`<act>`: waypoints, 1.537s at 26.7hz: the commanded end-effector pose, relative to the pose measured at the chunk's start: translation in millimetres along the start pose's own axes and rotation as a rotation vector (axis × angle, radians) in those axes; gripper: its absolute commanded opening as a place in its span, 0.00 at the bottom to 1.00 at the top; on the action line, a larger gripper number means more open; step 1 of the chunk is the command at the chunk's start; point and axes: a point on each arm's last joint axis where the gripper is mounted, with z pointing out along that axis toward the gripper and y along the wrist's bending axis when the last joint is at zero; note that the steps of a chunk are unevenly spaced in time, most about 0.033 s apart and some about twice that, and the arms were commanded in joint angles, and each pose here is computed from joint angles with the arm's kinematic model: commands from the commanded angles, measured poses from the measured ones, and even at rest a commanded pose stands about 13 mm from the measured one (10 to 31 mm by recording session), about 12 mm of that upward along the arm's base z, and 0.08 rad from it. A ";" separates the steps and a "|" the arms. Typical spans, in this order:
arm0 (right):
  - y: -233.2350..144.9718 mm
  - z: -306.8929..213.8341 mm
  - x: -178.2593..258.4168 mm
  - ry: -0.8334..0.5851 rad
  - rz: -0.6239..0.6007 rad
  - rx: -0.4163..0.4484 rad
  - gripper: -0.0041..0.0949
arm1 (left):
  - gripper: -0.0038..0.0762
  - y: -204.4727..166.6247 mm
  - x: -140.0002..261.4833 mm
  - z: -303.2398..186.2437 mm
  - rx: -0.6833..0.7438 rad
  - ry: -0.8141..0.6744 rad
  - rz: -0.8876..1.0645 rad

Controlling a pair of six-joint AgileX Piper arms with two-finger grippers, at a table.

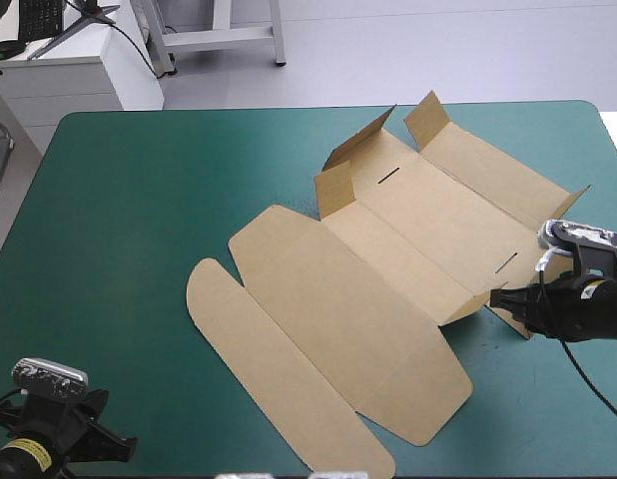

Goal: Fold the box

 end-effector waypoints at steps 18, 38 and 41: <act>3.1 50.2 -34.5 0.197 0.305 -0.031 0.54 | 0.04 -0.2 -11.0 -4.4 0.006 -0.070 0.002; -0.1 133.3 -54.1 0.438 0.620 -0.031 0.48 | 0.04 -0.2 -11.0 -4.4 0.006 -0.070 0.002; 0.9 133.9 -57.1 0.410 0.631 -0.049 0.45 | 0.04 -0.2 -11.0 -4.4 0.006 -0.070 0.002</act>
